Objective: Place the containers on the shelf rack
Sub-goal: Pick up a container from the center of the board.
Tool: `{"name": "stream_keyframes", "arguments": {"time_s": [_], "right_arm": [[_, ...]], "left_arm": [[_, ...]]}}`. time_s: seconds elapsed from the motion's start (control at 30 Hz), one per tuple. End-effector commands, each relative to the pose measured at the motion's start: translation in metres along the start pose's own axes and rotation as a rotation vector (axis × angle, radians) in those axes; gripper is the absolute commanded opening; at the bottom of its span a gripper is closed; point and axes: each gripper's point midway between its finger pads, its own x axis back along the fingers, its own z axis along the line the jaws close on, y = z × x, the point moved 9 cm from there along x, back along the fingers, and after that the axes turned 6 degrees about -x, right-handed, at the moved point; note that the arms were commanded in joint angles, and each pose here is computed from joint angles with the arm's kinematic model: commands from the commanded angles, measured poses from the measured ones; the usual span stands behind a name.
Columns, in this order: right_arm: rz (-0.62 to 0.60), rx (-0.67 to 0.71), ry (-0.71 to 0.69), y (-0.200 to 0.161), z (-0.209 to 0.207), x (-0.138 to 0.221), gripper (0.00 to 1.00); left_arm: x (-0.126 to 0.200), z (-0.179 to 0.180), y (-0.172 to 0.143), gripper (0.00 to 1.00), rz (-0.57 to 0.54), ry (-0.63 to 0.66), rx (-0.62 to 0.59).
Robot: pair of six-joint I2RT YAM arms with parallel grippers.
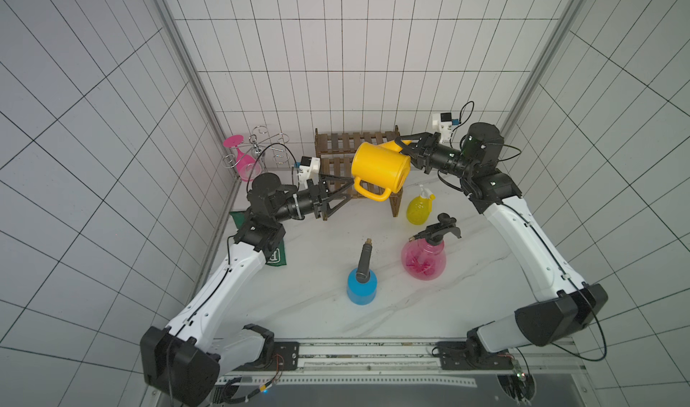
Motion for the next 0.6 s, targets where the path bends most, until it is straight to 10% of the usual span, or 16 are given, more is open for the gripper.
{"name": "stream_keyframes", "arguments": {"time_s": [0.0, 0.23, 0.57], "right_arm": [[-0.054, -0.026, 0.088, 0.007, 0.015, 0.014, 0.06], [-0.078, -0.134, 0.035, 0.014, -0.009, 0.010, 0.06], [-0.081, -0.236, -0.186, 0.012, -0.049, -0.004, 0.05]], "left_arm": [[0.028, 0.001, 0.000, 0.90, -0.152, 0.134, -0.121], [0.079, -0.022, -0.020, 0.95, -0.352, 0.317, -0.541], [0.061, -0.031, -0.086, 0.93, -0.109, 0.468, -1.319]]}}
